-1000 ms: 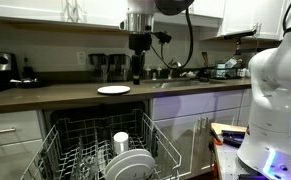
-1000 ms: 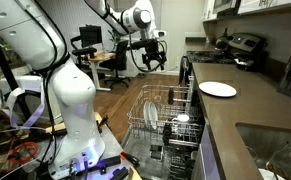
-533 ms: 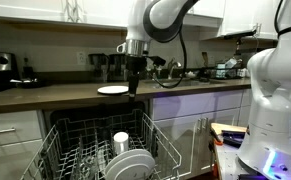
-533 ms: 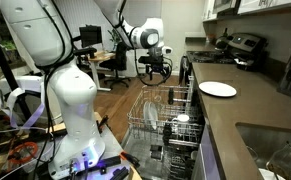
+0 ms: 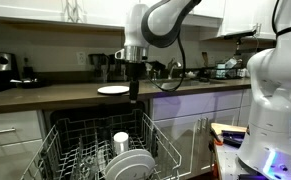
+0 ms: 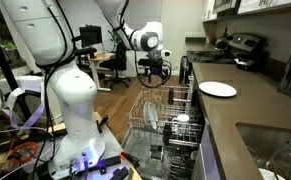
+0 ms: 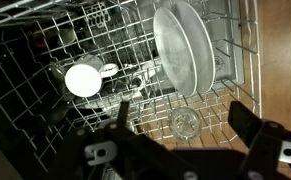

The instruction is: Move the front plate in the dishwasher to the front left corner of the dishwasher

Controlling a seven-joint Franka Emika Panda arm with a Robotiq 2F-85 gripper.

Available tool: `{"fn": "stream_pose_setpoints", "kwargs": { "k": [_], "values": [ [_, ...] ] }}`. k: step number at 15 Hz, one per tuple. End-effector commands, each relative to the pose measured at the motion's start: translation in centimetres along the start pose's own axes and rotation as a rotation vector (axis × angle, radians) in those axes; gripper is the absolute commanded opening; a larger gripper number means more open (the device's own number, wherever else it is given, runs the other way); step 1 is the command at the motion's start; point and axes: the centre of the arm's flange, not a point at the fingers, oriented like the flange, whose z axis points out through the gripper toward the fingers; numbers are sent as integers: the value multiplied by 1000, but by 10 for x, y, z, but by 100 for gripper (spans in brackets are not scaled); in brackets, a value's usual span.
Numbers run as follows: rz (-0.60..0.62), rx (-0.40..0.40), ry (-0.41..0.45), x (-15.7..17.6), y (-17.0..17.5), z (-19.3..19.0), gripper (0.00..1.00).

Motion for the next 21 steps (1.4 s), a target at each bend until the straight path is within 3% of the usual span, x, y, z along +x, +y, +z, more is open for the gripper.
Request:
{"fn": "stream_pose_setpoints", "kwargs": {
  "k": [1,10,20,21],
  "values": [
    [-67,25,-41,10,3,41,100],
    [-186,75,-40,26,-5,125,100],
    [-201,113,-90,40,0,190,100],
    [-201,116,-94,40,1,194,75]
  ]
}}
